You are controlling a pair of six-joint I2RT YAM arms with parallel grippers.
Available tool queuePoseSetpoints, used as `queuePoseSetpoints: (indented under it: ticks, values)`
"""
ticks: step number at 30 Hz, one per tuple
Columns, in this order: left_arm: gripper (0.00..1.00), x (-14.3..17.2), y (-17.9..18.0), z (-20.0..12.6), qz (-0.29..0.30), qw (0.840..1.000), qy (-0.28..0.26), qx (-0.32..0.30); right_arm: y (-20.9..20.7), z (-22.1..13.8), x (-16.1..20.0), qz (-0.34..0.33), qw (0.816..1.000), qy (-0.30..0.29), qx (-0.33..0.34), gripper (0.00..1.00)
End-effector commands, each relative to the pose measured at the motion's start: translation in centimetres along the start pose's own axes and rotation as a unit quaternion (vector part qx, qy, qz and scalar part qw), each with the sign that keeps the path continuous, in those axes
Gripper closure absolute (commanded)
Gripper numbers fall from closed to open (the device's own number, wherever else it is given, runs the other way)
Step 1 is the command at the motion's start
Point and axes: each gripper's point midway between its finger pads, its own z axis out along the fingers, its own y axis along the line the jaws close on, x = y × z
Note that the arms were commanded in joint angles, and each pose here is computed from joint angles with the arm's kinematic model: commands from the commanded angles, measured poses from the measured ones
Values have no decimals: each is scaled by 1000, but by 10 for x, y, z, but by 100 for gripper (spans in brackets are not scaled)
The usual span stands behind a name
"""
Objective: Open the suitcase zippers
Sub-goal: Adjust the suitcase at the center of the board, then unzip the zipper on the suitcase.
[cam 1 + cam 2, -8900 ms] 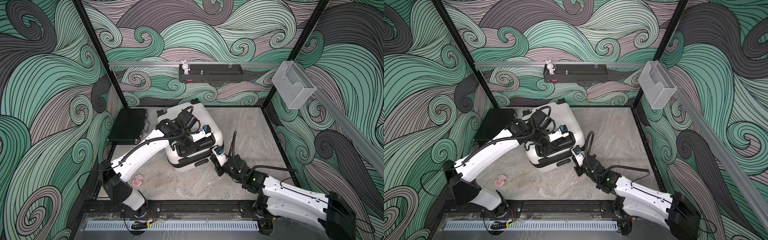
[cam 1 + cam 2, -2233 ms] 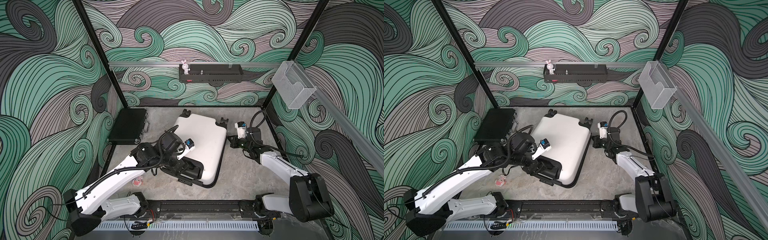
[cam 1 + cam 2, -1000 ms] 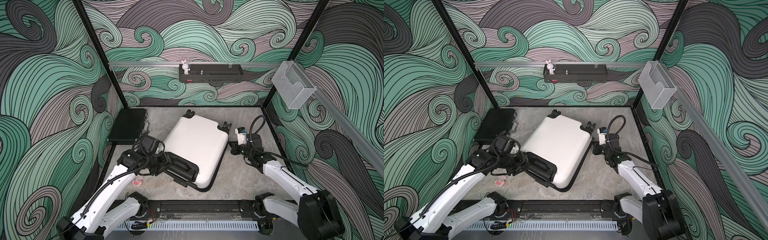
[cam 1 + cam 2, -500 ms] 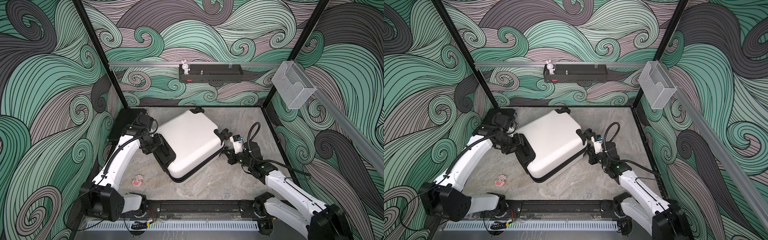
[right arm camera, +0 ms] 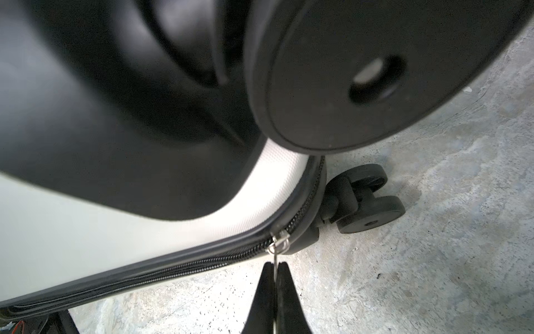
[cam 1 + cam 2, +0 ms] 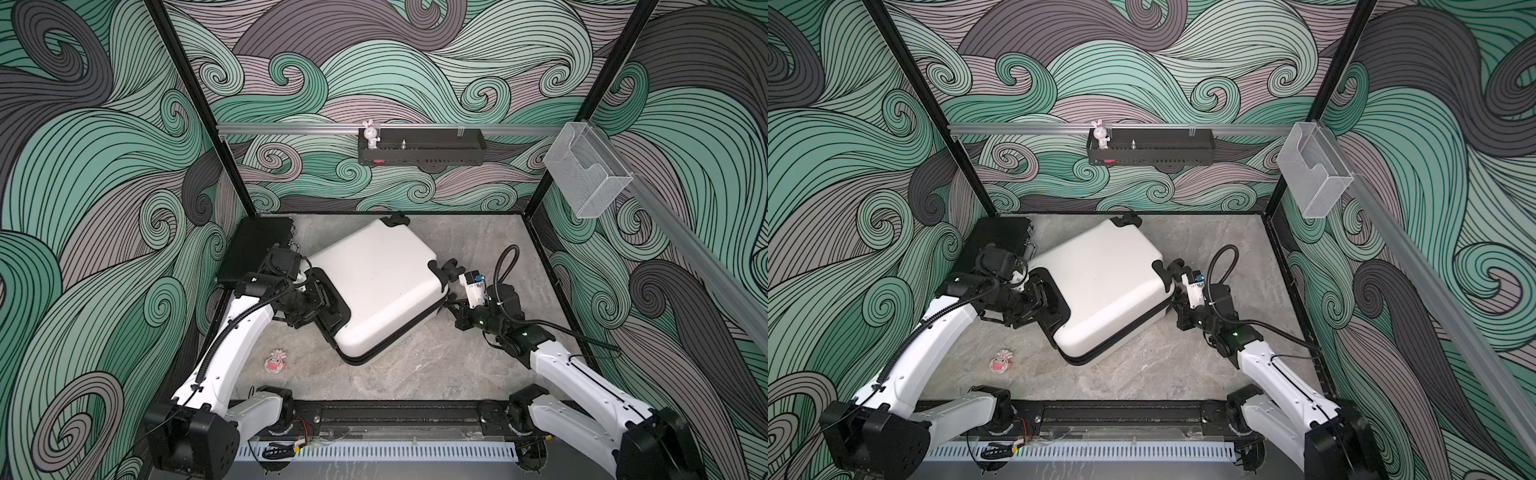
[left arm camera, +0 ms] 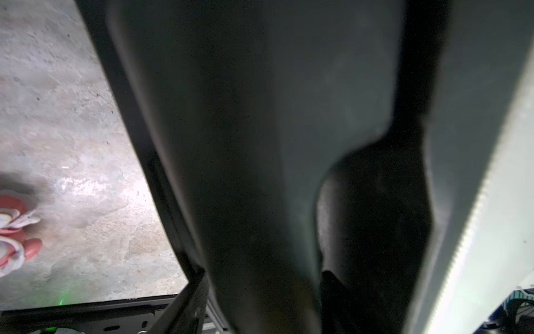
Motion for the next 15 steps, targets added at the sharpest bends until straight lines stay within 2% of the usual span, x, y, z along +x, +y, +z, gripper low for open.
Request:
queuePoseSetpoints:
  ticks: [1,5,15]
  values:
    - [39,-10,-6,10,-11,1000,-2,12,16,0,0,-23,999,1,-41,100]
    - [58,-14,13,10,10,999,5,-49,5,-3,-5,-4,999,-3,-40,100]
    - [93,-36,46,1,93,983,35,-154,-23,-3,-25,36,998,-27,-44,100]
